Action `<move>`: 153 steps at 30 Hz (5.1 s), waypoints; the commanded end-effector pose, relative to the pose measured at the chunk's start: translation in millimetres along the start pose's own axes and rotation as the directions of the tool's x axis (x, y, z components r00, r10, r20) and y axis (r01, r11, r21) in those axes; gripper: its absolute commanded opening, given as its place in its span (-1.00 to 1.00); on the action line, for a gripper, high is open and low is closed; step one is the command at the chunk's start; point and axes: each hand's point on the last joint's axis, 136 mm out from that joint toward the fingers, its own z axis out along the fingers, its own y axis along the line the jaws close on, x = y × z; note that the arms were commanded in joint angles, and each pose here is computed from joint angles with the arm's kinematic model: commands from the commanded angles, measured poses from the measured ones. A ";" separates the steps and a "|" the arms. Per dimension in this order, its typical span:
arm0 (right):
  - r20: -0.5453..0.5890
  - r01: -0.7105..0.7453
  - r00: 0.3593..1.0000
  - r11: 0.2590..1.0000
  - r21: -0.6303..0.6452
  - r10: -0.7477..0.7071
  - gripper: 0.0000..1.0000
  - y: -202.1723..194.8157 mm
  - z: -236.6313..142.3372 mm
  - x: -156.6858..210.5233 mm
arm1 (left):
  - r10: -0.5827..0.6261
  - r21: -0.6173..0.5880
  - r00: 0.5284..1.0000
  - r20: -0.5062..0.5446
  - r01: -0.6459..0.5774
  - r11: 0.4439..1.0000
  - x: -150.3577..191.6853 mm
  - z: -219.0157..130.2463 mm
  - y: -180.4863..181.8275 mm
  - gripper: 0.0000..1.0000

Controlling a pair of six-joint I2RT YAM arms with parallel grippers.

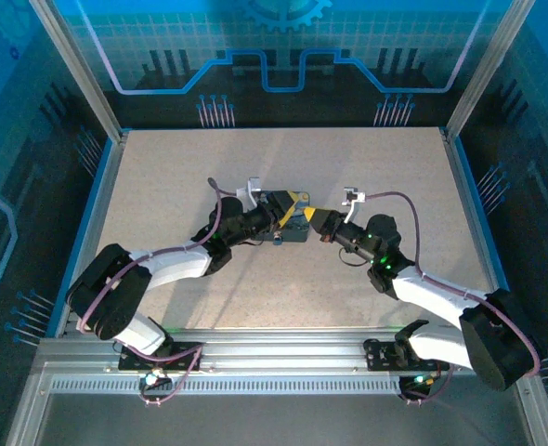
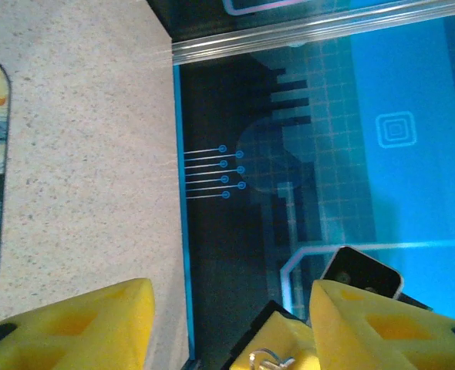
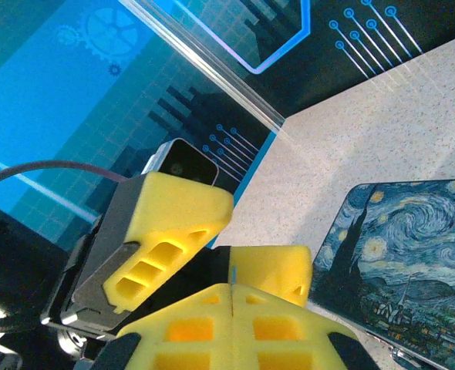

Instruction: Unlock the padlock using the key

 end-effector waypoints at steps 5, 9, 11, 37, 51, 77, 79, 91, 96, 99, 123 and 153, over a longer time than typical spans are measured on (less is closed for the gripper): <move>0.021 -0.018 1.000 1.000 -0.015 0.019 -1.00 14.1 8.3 -7.6 | -0.017 0.086 1.000 0.021 0.015 0.996 2.0 2.9 -22.7 -0.07; 0.016 -0.030 0.999 0.999 -0.022 0.030 -1.00 14.2 12.1 -5.7 | -0.020 0.081 1.000 0.019 0.018 0.997 3.8 3.6 -20.5 -0.18; 0.010 -0.037 0.999 0.999 -0.017 0.037 -1.00 12.7 13.1 -3.7 | -0.021 0.081 1.000 0.020 0.019 0.997 3.5 3.6 -20.3 -0.27; -0.346 0.133 0.906 0.941 -0.313 -0.243 0.18 38.3 -11.9 13.6 | 0.318 -0.026 0.912 -0.258 -0.335 0.942 22.5 -24.3 -27.8 -1.00; -0.444 0.075 0.862 0.927 -0.368 -0.246 0.15 42.6 -2.5 37.9 | 0.359 0.003 0.890 -0.283 -0.373 0.928 24.7 -26.0 -35.9 -1.00; -0.428 0.077 0.878 0.945 -0.318 -0.216 -0.57 33.5 2.8 35.7 | 0.329 0.001 0.901 -0.281 -0.343 0.939 22.9 -22.2 -29.0 -1.00; -0.429 0.076 0.878 0.947 -0.313 -0.213 -0.57 32.1 2.2 35.7 | 0.329 0.001 0.902 -0.278 -0.342 0.940 22.4 -22.3 -29.6 -1.00; -0.416 0.080 0.886 0.950 -0.301 -0.206 -0.76 29.9 0.3 30.9 | 0.336 0.007 0.898 -0.285 -0.348 0.937 23.6 -22.6 -30.2 -1.00; -0.426 0.085 0.882 0.956 -0.280 -0.203 -1.00 24.8 0.4 32.1 | 0.340 0.008 0.897 -0.283 -0.352 0.936 22.3 -23.3 -30.8 -0.96; -0.434 0.087 0.878 0.960 -0.268 -0.201 -1.00 21.3 0.6 34.5 | 0.343 0.007 0.896 -0.282 -0.355 0.935 21.4 -23.1 -32.0 -0.61; -0.514 0.296 0.833 0.949 0.104 -0.204 -1.00 -102.6 50.8 41.6 | 0.327 -0.440 0.906 -0.269 -0.418 0.795 9.3 -89.4 97.9 0.29; -0.648 0.177 0.762 0.962 0.208 0.000 -1.00 -133.8 26.2 109.5 | 0.375 -0.398 0.909 -0.182 -0.416 0.817 -55.6 -40.8 132.8 0.35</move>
